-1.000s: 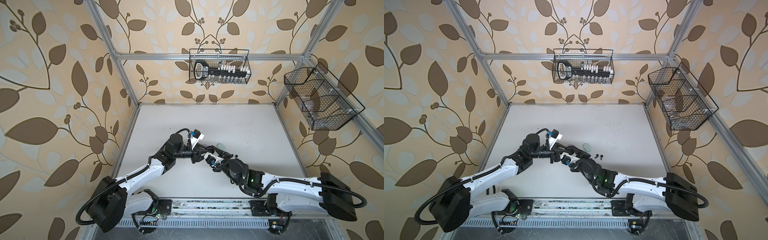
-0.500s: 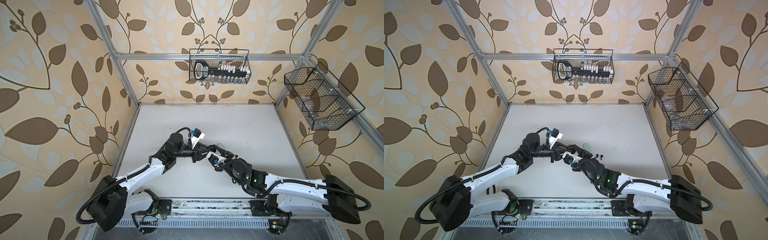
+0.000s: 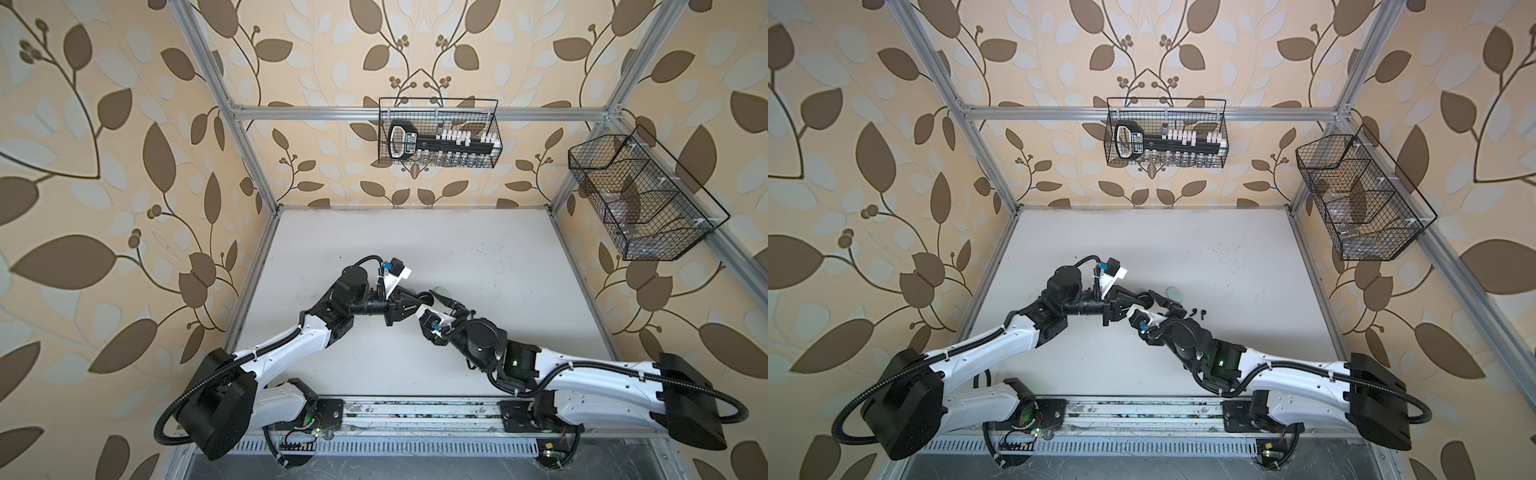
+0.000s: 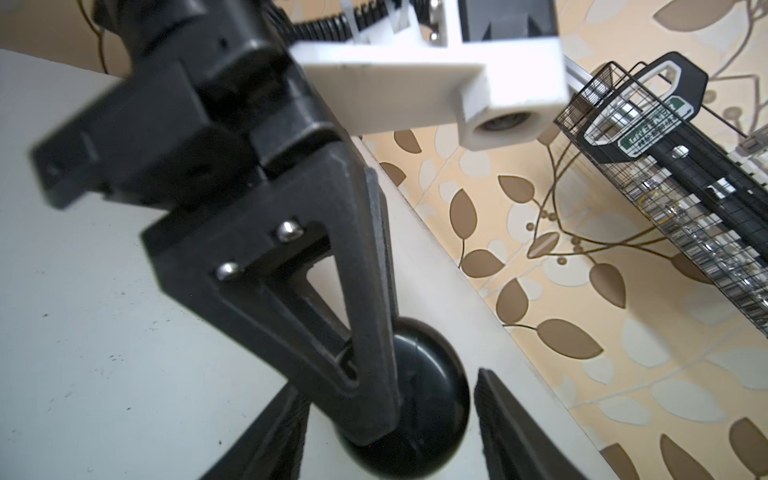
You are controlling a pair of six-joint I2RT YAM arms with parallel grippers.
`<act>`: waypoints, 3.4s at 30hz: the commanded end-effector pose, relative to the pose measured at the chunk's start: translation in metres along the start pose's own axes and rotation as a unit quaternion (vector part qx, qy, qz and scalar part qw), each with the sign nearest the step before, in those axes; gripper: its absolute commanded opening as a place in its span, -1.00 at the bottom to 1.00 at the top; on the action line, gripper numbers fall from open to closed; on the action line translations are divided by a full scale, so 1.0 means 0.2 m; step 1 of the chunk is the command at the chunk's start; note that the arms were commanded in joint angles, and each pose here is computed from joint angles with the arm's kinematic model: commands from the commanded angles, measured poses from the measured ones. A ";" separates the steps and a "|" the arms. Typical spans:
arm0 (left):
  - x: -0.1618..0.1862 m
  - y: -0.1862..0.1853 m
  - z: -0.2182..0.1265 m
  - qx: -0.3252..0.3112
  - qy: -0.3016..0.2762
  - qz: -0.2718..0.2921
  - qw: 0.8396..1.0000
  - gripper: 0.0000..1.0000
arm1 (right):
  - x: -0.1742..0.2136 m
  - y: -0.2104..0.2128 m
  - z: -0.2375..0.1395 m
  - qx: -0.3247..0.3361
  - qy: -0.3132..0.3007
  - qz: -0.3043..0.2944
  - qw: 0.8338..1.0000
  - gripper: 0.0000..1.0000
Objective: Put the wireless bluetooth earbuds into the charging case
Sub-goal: 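Close the left gripper on the black case while the right gripper releases it, then move the right gripper over the black earbuds beside the mint-green case, then lower the right gripper onto one black earbud and close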
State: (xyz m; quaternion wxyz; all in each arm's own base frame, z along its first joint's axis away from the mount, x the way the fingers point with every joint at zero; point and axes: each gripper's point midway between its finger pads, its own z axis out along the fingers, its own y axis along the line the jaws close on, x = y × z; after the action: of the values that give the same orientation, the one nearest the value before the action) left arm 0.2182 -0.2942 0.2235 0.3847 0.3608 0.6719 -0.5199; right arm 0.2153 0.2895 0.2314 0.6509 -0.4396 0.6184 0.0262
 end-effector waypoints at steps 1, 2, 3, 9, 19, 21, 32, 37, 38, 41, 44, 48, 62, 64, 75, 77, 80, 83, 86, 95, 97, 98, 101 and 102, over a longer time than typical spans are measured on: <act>0.04 -0.01 -0.01 -0.002 -0.019 0.082 0.996 -1.00 | -0.16 0.02 -0.08 -0.046 -0.053 0.067 0.995 0.33; 0.07 -0.03 -0.02 0.008 -0.026 0.104 0.994 -1.00 | -0.17 0.02 -0.11 -0.055 -0.063 0.078 0.993 0.34; 0.08 -0.04 -0.02 0.016 -0.033 0.121 0.992 -1.00 | -0.18 0.03 -0.12 -0.059 -0.069 0.085 0.992 0.34; 0.12 -0.09 -0.09 0.011 -0.082 0.202 0.976 -1.00 | -0.16 0.00 -0.15 -0.056 -0.085 0.105 0.989 0.38; 0.09 -0.19 -0.15 0.031 -0.113 0.236 0.965 -1.00 | -0.05 0.01 -0.05 -0.068 -0.051 0.113 0.990 0.29; 0.08 -0.21 -0.16 0.038 -0.112 0.239 0.964 -1.00 | -0.04 -0.02 -0.04 -0.063 -0.048 0.120 0.990 0.28; 0.10 -0.27 -0.14 0.087 -0.108 0.241 0.961 -1.00 | 0.01 -0.16 -0.01 -0.007 -0.025 0.157 0.987 0.22; 0.10 -0.24 -0.14 0.074 -0.109 0.239 0.962 -1.00 | 0.03 -0.20 0.01 0.012 -0.015 0.173 0.985 0.22; 0.10 -0.23 -0.13 0.071 -0.111 0.236 0.963 -1.00 | 0.03 -0.22 0.01 0.022 -0.013 0.180 0.983 0.23; 0.10 -0.22 -0.13 0.065 -0.121 0.231 0.963 -1.00 | 0.07 -0.35 -0.02 0.085 -0.002 0.210 0.974 0.29; 0.10 -0.19 -0.14 0.046 -0.139 0.232 0.962 -1.00 | 0.18 -0.56 -0.08 0.168 0.014 0.264 0.950 0.33; 0.10 -0.16 -0.14 0.036 -0.151 0.228 0.961 -1.00 | 0.50 -0.85 -0.22 0.293 0.079 0.387 0.870 0.21; 0.11 -0.12 -0.12 0.033 -0.154 0.219 0.963 -1.00 | 1.14 -0.50 -0.07 0.154 0.378 0.476 0.779 0.04; 0.11 -0.12 -0.13 0.026 -0.156 0.224 0.962 -1.00 | 1.14 -0.45 -0.03 0.149 0.397 0.454 0.784 0.04; 0.09 -0.13 -0.15 0.017 -0.166 0.233 0.958 -1.00 | 1.24 -0.26 0.05 0.117 0.451 0.435 0.770 0.01; 0.08 -0.13 -0.15 0.016 -0.166 0.234 0.958 -1.00 | 1.24 -0.22 0.07 0.110 0.458 0.430 0.770 0.00; 0.08 -0.14 -0.15 0.020 -0.167 0.235 0.957 -1.00 | 1.25 -0.19 0.08 0.111 0.469 0.415 0.772 -0.01; 0.08 -0.15 -0.16 0.017 -0.170 0.240 0.956 -1.00 | 1.27 -0.17 0.09 0.112 0.478 0.407 0.770 -0.01; 0.08 -0.15 -0.16 0.014 -0.167 0.240 0.956 -1.00 | 1.27 -0.13 0.11 0.099 0.481 0.410 0.769 -0.03; 0.07 -0.15 -0.16 0.015 -0.167 0.243 0.956 -1.00 | 1.23 -0.06 0.16 0.085 0.486 0.386 0.779 -0.08; 0.08 -0.15 -0.16 0.014 -0.164 0.242 0.956 -1.00 | 1.21 -0.05 0.17 0.084 0.485 0.379 0.783 -0.10; 0.08 -0.14 -0.16 0.012 -0.163 0.241 0.957 -1.00 | 1.19 -0.05 0.16 0.084 0.483 0.376 0.786 -0.11; 0.08 -0.14 -0.16 0.011 -0.163 0.242 0.957 -1.00 | 1.15 -0.04 0.14 0.096 0.478 0.359 0.795 -0.12; 0.08 -0.14 -0.16 0.011 -0.163 0.242 0.956 -1.00 | 1.13 -0.05 0.13 0.103 0.475 0.352 0.800 -0.12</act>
State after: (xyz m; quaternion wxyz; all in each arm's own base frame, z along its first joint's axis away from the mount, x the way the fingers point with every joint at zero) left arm 0.1830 -0.2683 0.2107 0.5708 0.4226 0.5139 -0.4812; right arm 0.2951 0.1866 0.0305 0.2411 -0.0850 0.9668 0.0030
